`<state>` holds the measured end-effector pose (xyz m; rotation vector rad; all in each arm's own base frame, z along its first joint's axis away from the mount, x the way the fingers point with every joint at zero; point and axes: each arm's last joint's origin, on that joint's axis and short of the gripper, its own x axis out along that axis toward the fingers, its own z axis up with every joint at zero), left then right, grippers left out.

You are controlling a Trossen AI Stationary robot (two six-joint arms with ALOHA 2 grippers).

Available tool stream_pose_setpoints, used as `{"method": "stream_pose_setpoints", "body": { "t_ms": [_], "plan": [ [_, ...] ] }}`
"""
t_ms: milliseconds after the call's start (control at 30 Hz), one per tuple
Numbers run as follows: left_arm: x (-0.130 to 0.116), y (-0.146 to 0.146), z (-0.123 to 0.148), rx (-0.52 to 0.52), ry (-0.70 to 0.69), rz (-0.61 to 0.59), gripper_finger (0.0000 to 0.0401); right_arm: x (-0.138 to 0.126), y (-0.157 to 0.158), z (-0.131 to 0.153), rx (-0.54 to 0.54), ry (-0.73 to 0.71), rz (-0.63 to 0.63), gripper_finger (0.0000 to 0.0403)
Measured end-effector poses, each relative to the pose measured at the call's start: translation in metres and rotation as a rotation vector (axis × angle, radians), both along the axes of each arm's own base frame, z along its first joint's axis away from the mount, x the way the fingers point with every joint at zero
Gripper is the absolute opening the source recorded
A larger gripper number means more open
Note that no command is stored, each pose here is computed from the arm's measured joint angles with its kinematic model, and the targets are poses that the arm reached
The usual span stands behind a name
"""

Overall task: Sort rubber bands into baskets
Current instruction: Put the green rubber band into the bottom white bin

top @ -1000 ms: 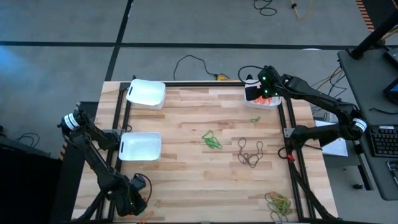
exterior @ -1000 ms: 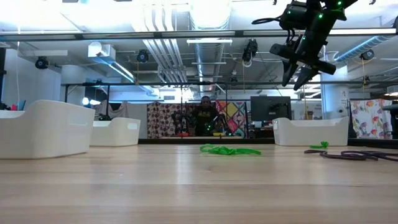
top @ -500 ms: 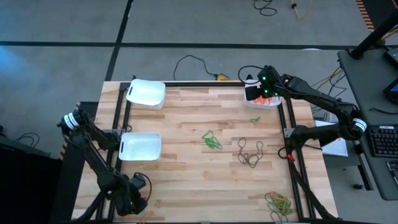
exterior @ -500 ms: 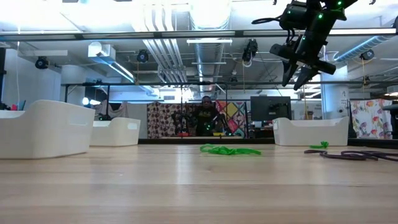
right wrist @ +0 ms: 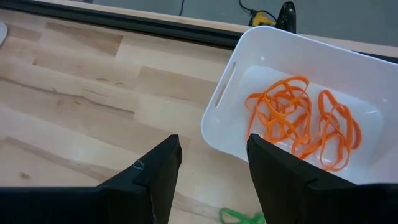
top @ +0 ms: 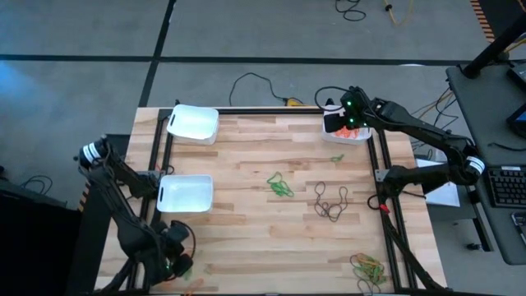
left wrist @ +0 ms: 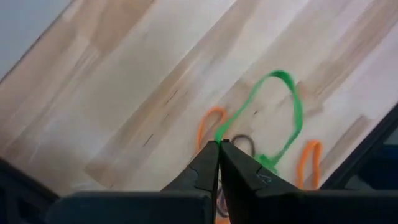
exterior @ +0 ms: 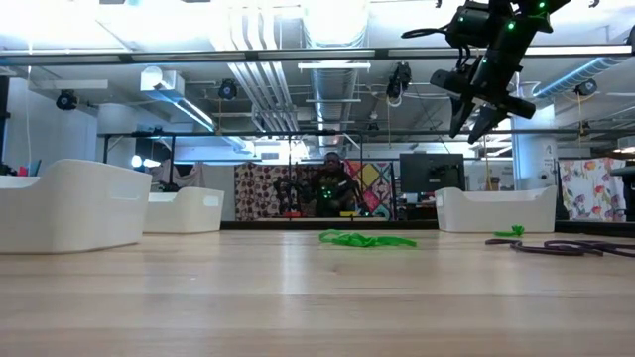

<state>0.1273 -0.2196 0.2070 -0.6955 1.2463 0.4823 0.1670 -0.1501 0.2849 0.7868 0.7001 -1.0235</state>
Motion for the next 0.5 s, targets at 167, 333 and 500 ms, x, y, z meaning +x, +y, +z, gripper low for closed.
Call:
{"method": "stream_pose_setpoints", "body": {
  "t_ms": [167, 333, 500],
  "plan": [
    [-0.002, 0.012, 0.013, 0.037, -0.085, 0.035, 0.0000, 0.000, 0.000, 0.000, 0.006, -0.005, 0.005, 0.0178],
    [-0.009, 0.029, 0.029, 0.060, -0.122, 0.065, 0.0000, 0.000, 0.000, 0.000, 0.009, -0.008, 0.007, 0.0178],
    [-0.014, 0.040, 0.042, 0.054, -0.190, 0.067, 0.0000, 0.000, 0.000, 0.000, 0.011, -0.009, 0.009, 0.0178]
  ]
}}
